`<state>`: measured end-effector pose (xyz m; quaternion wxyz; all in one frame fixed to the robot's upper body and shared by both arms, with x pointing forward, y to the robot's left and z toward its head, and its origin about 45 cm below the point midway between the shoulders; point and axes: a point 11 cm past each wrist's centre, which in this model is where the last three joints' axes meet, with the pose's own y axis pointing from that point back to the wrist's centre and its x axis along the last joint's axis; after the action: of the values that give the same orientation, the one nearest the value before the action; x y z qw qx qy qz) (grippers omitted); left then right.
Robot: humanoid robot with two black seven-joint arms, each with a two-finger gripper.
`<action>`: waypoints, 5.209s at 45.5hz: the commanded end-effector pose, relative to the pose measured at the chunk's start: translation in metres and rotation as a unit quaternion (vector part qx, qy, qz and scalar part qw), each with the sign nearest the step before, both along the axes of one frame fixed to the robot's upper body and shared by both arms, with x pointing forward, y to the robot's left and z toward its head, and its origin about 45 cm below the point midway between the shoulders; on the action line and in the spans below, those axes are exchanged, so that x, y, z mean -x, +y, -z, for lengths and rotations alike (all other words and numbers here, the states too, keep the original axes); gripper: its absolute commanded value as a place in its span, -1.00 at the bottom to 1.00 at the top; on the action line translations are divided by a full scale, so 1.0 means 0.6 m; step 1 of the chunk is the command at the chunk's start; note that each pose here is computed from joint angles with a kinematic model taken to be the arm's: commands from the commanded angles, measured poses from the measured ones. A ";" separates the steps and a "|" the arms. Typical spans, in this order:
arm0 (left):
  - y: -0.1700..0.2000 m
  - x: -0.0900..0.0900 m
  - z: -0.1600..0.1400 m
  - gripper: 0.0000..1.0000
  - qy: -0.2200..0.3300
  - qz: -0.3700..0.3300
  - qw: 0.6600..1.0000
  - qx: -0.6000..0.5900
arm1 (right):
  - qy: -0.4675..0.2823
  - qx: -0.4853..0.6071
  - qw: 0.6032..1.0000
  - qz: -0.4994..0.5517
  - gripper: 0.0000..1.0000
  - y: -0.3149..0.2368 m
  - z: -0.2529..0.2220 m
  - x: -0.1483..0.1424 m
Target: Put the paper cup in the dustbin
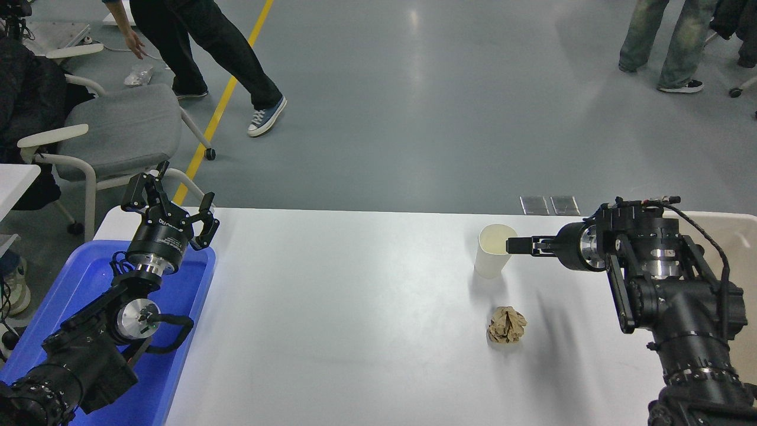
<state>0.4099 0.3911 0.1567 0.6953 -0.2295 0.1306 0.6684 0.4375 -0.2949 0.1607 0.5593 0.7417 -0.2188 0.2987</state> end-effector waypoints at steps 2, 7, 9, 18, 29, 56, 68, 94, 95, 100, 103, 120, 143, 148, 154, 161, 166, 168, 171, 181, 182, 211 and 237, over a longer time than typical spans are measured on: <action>0.000 0.000 0.000 1.00 0.000 0.000 1.000 0.000 | -0.027 -0.054 0.997 0.038 0.99 -0.003 -0.004 -0.011; 0.000 0.000 0.000 1.00 0.000 0.000 1.000 0.000 | -0.031 -0.069 0.996 0.047 0.99 -0.002 -0.006 -0.014; 0.000 0.000 0.000 1.00 0.000 0.000 1.000 0.000 | -0.033 -0.075 0.995 0.053 0.99 -0.002 -0.003 -0.014; 0.000 0.000 0.000 1.00 0.000 0.000 1.000 0.000 | -0.041 -0.084 0.993 0.066 0.99 -0.003 0.017 -0.019; 0.000 0.000 0.000 1.00 0.000 0.000 1.000 0.000 | -0.049 -0.085 0.993 0.072 0.98 -0.005 0.042 -0.016; 0.000 0.000 0.000 1.00 0.000 0.000 1.000 0.000 | -0.067 -0.089 0.990 0.082 0.87 -0.007 0.082 -0.008; 0.000 0.000 0.000 1.00 0.000 0.000 1.000 0.000 | -0.060 -0.090 0.991 0.083 0.72 -0.007 0.091 -0.003; 0.000 0.000 0.000 1.00 0.000 0.000 1.000 0.000 | -0.049 -0.082 0.994 0.048 -1.00 0.011 0.090 -0.004; 0.000 0.000 0.000 1.00 0.000 0.000 1.000 0.000 | -0.050 -0.083 0.994 0.045 -1.00 0.013 0.088 -0.005; 0.000 0.000 0.000 1.00 0.000 0.000 1.000 0.000 | -0.051 -0.089 0.994 0.036 -1.00 0.018 0.080 -0.008; 0.000 0.000 0.000 1.00 0.000 0.000 1.000 0.000 | -0.046 -0.095 0.994 0.036 -1.00 0.020 0.072 -0.013; 0.000 0.000 0.000 1.00 0.000 0.000 1.000 0.000 | -0.036 -0.126 0.991 0.020 -1.00 0.026 -0.048 -0.029; 0.000 0.000 0.000 1.00 0.000 0.000 1.000 0.000 | -0.216 -0.137 0.967 0.015 -1.00 0.008 -0.288 -0.047; 0.000 0.000 0.000 1.00 0.000 0.000 1.000 0.000 | -0.251 -0.142 0.957 0.020 -1.00 0.000 -0.330 -0.046; 0.000 0.000 0.000 1.00 0.000 0.000 1.000 0.000 | -0.267 -0.162 0.949 0.050 -1.00 -0.033 -0.347 -0.045; 0.000 0.000 0.000 1.00 0.000 0.000 1.000 0.000 | -0.275 -0.177 0.937 0.125 -1.00 -0.139 -0.347 -0.030; 0.000 0.000 0.000 1.00 0.000 0.000 1.000 0.000 | -0.276 -0.187 0.921 0.202 -1.00 -0.247 -0.341 -0.005; 0.000 0.000 0.000 1.00 0.000 0.000 1.000 0.000 | -0.278 -0.189 0.913 0.231 -1.00 -0.288 -0.340 0.009; 0.000 0.000 0.000 1.00 0.000 0.000 1.000 0.000 | -0.274 -0.200 0.900 0.274 -1.00 -0.338 -0.328 0.029; 0.000 0.000 0.000 1.00 0.000 0.000 1.000 0.000 | -0.227 -0.273 0.808 0.470 -1.00 -0.491 -0.228 0.127; 0.000 0.000 0.000 1.00 0.000 0.000 1.000 0.000 | -0.221 -0.283 0.797 0.487 -1.00 -0.500 -0.217 0.135; 0.002 0.000 0.001 1.00 0.001 -0.002 1.000 -0.001 | -0.179 -0.391 0.454 0.780 -1.00 -0.509 0.027 0.176; 0.002 0.001 0.001 1.00 0.002 -0.002 1.000 -0.001 | -0.179 -0.376 0.373 0.830 -1.00 -0.501 0.071 0.212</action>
<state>0.4095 0.3923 0.1559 0.6941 -0.2278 0.1303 0.6704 0.3258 -0.5955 0.1327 0.1407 0.2880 -0.9058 -0.2771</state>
